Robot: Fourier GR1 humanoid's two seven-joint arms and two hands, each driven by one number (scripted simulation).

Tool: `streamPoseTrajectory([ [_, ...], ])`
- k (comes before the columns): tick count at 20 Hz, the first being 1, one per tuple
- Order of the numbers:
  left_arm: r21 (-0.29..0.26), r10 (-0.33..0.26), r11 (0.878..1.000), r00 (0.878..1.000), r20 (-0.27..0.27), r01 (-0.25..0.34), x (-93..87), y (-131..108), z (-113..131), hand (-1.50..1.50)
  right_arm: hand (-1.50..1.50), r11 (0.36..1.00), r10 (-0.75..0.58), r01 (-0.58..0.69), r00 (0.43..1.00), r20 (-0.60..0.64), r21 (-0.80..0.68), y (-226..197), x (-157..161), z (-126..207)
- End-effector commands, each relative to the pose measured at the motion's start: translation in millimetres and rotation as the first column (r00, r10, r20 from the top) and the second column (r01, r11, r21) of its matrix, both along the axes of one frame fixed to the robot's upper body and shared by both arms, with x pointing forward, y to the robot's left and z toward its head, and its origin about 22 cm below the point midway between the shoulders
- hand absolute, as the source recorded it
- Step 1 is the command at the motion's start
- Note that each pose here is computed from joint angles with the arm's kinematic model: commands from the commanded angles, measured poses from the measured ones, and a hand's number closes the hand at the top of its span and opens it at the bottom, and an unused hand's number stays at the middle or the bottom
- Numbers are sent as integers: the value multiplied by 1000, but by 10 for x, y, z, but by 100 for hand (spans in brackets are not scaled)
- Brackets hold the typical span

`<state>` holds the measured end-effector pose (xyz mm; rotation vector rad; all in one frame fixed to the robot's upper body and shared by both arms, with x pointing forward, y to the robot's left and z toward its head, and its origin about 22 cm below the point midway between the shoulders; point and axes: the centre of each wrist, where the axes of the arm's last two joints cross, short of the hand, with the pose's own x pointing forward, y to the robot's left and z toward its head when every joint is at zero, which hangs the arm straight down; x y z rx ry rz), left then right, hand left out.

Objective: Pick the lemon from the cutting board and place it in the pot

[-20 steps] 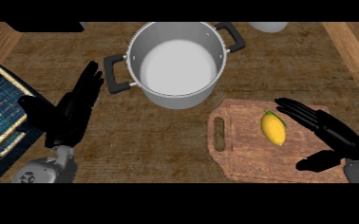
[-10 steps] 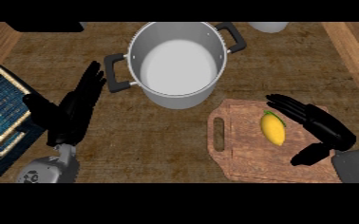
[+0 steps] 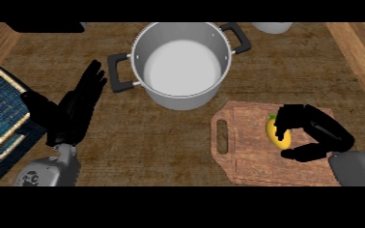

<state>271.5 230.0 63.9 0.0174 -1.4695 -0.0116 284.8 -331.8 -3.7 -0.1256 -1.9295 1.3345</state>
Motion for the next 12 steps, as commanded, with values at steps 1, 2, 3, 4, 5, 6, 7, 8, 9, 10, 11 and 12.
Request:
streamPoseTrajectory([
  [1, 2, -9, 1000, 1000, 0, 9, -29, 82, -29, 0, 150, 999, 10, -11, 1000, 17, 41, -64, -54, -26],
  [2, -4, -20, 1000, 1000, 0, 20, -119, 105, -21, 0, 150, 991, -124, 121, 991, -50, -49, 104, -62, -20],
  [3, -9, 6, 1000, 1000, -4, -6, -27, -51, 59, 0, 150, 962, -243, 229, 966, -88, -149, 311, 9, -39],
  [4, 10, 15, 1000, 1000, -5, -15, -77, 75, -85, 0, 150, 923, -357, 327, 925, -132, -204, 252, -11, -93],
  [5, 15, 14, 1000, 1000, 10, -14, -30, -16, 8, 0, 150, 874, -445, 387, 880, -164, -295, 173, -67, -178],
  [6, 13, -1, 1000, 1000, 14, 1, -44, -3, 9, 0, 150, 825, -518, 438, 838, -168, -357, 167, -68, -184],
  [7, 6, 13, 1000, 1000, 0, -13, -63, 42, -21, 0, 150, 772, -596, 493, 782, -185, -402, 123, -112, -247],
  [8, 14, 10, 1000, 1000, -1, -10, -50, 18, -4, 0, 150, 740, -630, 505, 751, -195, -445, 200, -124, -269],
  [9, 8, 23, 1000, 1000, -14, -23, -50, 65, -57, 0, 150, 721, -656, 538, 733, -179, -438, 420, -51, -232],
  [10, 17, 9, 1000, 1000, 8, -9, -65, 16, 4, 0, 150, 692, -684, 555, 708, -173, -462, 521, -42, -179],
  [11, -4, 11, 1000, 1000, -9, -11, -114, 47, -50, 0, 150, 650, -719, 581, 678, -151, -490, 614, -20, -126],
  [12, 25, 15, 1000, 1000, -15, -15, -56, 45, -72, 0, 150, 635, -732, 605, 671, -121, -480, 818, 42, 7],
])
